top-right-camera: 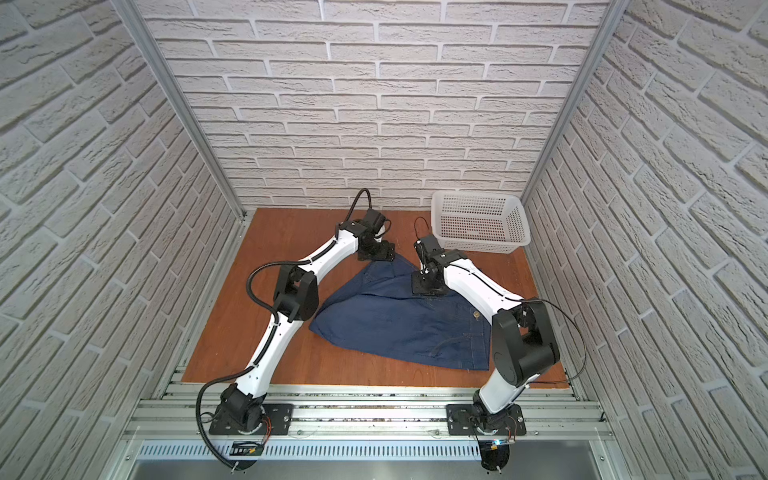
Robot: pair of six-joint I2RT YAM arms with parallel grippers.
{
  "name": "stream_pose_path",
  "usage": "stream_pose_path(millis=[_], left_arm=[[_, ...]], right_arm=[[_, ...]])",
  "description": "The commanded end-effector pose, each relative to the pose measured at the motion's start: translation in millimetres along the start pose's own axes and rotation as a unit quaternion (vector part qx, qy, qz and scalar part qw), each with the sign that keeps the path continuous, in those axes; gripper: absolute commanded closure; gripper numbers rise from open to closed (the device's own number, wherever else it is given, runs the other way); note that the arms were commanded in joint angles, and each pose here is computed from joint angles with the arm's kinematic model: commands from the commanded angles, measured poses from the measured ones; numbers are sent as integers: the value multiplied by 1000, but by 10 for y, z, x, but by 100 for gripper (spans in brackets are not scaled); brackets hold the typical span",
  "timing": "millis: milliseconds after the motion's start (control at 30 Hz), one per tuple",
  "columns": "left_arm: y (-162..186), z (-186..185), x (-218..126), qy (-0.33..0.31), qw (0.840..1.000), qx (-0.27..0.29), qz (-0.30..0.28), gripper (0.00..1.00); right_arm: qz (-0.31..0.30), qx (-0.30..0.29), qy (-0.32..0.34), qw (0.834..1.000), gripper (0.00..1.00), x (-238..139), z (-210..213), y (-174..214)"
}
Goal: Fold and stack the trousers
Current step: 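Grasp the waistband with the right gripper while the left gripper reaches a hem, then pull the hem outward with the left gripper while the right pulls the waistband away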
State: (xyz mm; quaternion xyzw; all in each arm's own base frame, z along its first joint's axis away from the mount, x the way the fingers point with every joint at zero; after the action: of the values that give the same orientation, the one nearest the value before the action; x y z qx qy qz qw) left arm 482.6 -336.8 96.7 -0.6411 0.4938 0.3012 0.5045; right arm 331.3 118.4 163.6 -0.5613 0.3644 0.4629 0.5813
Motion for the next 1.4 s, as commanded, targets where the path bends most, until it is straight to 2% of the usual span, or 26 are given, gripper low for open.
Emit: stream_pose_path(millis=[0, 433, 633, 733, 833, 967, 1133, 1233, 1367], left_arm=[[98, -2, 85, -48, 999, 21, 5, 8], [543, -65, 433, -173, 978, 114, 17, 9], [721, 219, 443, -275, 949, 144, 49, 20], [787, 414, 414, -321, 933, 147, 72, 29], [769, 580, 336, -350, 922, 141, 82, 38], [763, 749, 295, -345, 926, 114, 105, 61], [734, 789, 269, -312, 939, 87, 117, 99], [643, 796, 178, -297, 946, 69, 106, 100], [451, 745, -175, -277, 959, 49, 45, 100]], right_arm=[[-29, 12, -26, 999, 49, -55, 61, -173], [-30, 21, -12, 999, 49, -96, -105, -72], [-45, 26, -8, 999, 49, -184, -157, -65], [-58, 30, 1, 998, 49, -262, -202, -65], [-62, 32, 12, 997, 49, -309, -258, -45], [-61, 37, 19, 997, 49, -305, -317, 0], [-54, 47, 21, 997, 49, -275, -365, 67], [-51, 53, 24, 997, 49, -268, -409, 105], [-50, 62, 27, 996, 49, -254, -463, 147]])
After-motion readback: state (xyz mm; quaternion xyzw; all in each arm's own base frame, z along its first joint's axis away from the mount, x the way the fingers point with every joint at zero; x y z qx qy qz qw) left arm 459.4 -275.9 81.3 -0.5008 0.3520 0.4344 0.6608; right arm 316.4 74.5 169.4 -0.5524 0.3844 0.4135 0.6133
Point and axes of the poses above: each gripper's point midway between its finger pads, its own x axis out along the fingers, its own z axis along the line the jaws close on, y = z × x, the point moved 6 cm from there along -x, back along the fingers, and after that the axes turned 10 degrees about -x, right-handed, at the moved point
